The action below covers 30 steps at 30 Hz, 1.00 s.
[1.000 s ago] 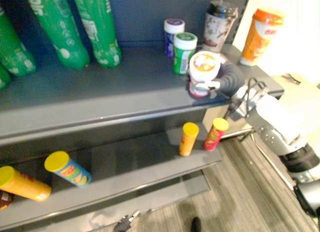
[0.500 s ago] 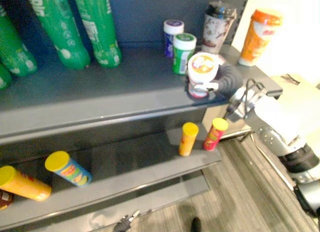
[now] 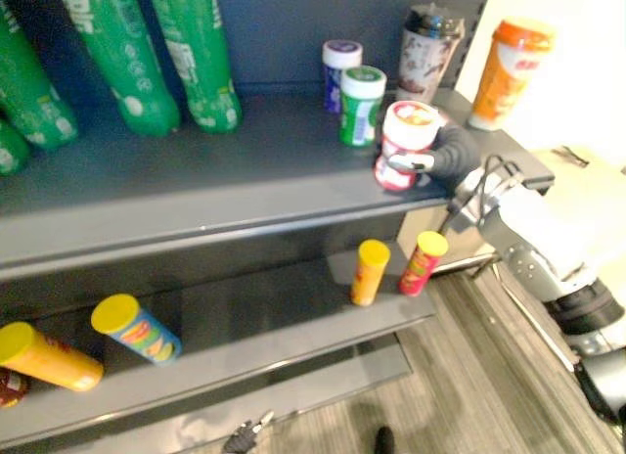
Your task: Put the gum and the chips on the shelf.
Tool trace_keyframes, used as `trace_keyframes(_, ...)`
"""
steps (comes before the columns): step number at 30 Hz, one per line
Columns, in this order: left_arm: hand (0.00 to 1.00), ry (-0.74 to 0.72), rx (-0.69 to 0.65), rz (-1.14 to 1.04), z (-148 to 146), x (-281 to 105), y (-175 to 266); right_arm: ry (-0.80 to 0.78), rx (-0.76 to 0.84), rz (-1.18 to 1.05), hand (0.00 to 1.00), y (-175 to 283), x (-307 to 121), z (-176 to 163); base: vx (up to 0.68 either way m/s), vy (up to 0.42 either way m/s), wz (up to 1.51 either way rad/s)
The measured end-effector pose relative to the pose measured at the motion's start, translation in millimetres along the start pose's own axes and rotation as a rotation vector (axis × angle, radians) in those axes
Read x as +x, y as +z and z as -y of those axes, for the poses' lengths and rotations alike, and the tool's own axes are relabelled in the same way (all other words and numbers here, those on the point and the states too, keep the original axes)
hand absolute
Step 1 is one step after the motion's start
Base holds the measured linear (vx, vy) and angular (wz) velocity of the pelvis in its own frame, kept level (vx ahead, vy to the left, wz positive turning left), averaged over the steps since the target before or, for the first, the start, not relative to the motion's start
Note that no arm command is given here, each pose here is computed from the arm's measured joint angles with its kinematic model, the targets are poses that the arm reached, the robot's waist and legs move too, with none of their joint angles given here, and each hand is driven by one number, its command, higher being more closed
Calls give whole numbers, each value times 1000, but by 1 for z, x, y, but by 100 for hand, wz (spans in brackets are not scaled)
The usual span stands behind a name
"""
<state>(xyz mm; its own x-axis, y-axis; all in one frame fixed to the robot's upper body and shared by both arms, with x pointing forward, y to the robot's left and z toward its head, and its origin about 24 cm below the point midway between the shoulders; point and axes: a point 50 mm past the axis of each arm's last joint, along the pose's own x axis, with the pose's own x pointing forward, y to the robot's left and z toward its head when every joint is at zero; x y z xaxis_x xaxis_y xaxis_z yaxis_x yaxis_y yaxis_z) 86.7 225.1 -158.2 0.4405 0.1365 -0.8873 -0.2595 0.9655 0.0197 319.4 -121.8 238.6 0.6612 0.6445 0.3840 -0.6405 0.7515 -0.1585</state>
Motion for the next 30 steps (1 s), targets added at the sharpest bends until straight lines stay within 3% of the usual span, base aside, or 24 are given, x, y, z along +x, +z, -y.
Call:
trace_keyframes(4, 0, -7, 7, 3, 2, 1, 2, 0, 1, -3, 100, 0, 0, 0, 0, 0, 0)
trace_keyframes(5, 0, -7, 7, 3, 2, 1, 2, 0, 1, -3, 0, 0, 0, 0, 0, 0, 0)
trace_keyframes(30, 0, -7, 9, 3, 2, 1, 2, -57, 17, 16, 0, 1, -15, 10, 0, 0, 0)
